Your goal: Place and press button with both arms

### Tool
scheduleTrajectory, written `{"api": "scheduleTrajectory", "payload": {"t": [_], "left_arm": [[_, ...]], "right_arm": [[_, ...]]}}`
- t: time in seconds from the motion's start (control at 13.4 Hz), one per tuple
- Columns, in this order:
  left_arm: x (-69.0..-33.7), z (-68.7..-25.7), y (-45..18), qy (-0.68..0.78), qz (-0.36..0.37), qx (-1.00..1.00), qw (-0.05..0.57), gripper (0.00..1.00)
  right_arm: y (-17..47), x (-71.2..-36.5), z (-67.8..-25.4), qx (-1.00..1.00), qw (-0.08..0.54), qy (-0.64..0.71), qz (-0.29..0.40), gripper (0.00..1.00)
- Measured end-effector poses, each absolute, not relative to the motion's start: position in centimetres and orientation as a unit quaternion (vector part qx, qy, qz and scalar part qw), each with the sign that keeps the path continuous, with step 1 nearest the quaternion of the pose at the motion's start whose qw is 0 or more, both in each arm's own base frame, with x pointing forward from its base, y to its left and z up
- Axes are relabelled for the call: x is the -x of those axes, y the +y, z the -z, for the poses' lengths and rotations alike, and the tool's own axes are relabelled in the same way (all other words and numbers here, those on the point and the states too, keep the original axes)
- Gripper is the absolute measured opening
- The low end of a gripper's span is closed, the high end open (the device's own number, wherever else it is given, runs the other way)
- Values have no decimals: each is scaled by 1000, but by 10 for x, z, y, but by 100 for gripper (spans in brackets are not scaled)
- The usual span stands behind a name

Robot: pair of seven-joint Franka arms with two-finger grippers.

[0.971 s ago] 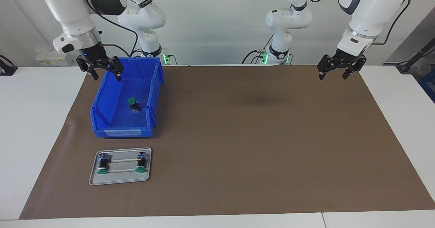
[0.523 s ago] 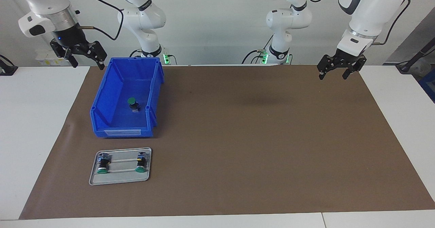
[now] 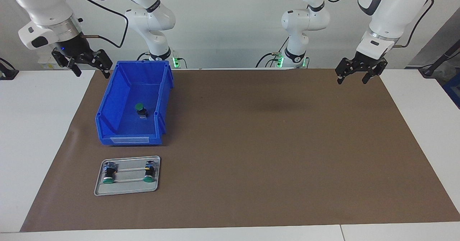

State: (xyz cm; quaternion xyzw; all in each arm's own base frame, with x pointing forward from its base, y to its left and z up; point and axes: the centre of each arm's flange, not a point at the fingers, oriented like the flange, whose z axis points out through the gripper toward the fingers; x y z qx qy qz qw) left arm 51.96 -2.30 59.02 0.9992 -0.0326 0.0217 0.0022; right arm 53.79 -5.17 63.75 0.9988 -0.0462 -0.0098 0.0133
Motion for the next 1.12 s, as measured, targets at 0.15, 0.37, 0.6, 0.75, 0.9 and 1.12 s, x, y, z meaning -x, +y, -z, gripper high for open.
{"api": "scheduleTrajectory", "payload": {"t": [0.15,0.37,0.6,0.75,0.9,1.12], "left_arm": [[-520,-590,-23,-33,-22,-999,2,100],[-520,-590,-23,-33,-22,-999,2,100],[-520,-590,-23,-33,-22,-999,2,100],[-520,-590,-23,-33,-22,-999,2,100],[-520,-590,-23,-33,-22,-999,2,100],[-520,-590,-23,-33,-22,-999,2,100]], "right_arm": [[-52,-538,-637,-999,13,-46,10,100],[-47,-538,-637,-999,14,-40,11,100],[-40,-539,-634,-999,14,-25,14,100],[-36,-539,-633,-1000,15,-21,15,100],[-36,-539,-633,-1000,15,-21,15,100],[-36,-539,-633,-1000,15,-21,15,100]]}}
